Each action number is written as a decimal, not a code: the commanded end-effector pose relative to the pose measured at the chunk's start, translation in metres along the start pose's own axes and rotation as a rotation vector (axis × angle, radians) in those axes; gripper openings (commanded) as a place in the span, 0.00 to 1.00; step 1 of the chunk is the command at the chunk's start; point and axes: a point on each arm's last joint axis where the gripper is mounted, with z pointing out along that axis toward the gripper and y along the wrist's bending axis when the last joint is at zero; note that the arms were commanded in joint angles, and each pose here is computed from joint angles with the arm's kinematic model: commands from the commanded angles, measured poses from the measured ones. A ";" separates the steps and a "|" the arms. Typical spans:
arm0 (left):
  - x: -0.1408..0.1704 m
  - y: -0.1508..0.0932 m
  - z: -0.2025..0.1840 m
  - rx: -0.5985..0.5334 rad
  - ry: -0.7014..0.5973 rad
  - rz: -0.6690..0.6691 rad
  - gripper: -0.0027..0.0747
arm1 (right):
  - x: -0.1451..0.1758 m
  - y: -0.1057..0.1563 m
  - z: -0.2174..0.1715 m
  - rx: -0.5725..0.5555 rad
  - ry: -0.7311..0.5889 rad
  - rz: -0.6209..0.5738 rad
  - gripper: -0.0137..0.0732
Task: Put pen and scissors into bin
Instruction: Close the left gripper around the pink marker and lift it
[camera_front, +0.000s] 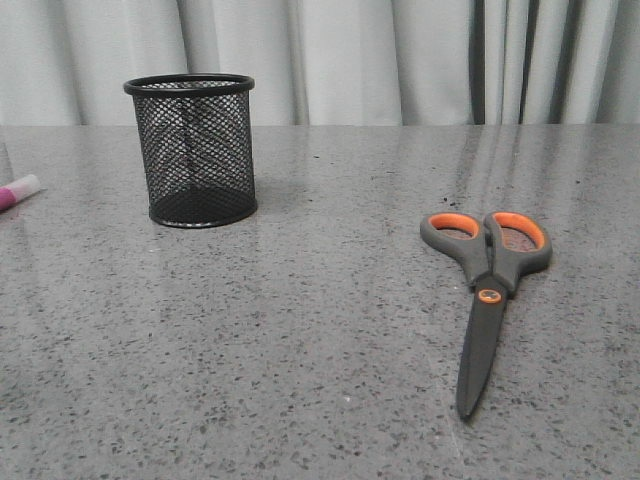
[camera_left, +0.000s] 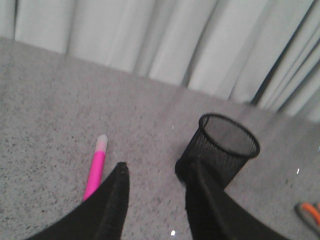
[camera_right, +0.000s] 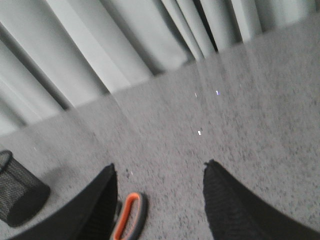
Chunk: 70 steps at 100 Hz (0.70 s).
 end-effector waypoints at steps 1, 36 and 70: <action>-0.035 -0.005 0.025 -0.024 0.145 0.072 0.36 | -0.022 0.009 0.010 0.001 -0.007 -0.018 0.57; -0.084 0.015 0.151 -0.148 0.651 0.079 0.33 | -0.021 0.009 0.024 0.040 0.117 -0.015 0.56; -0.052 0.020 0.243 -0.190 0.938 0.157 0.33 | -0.019 0.008 0.024 0.046 0.140 -0.015 0.56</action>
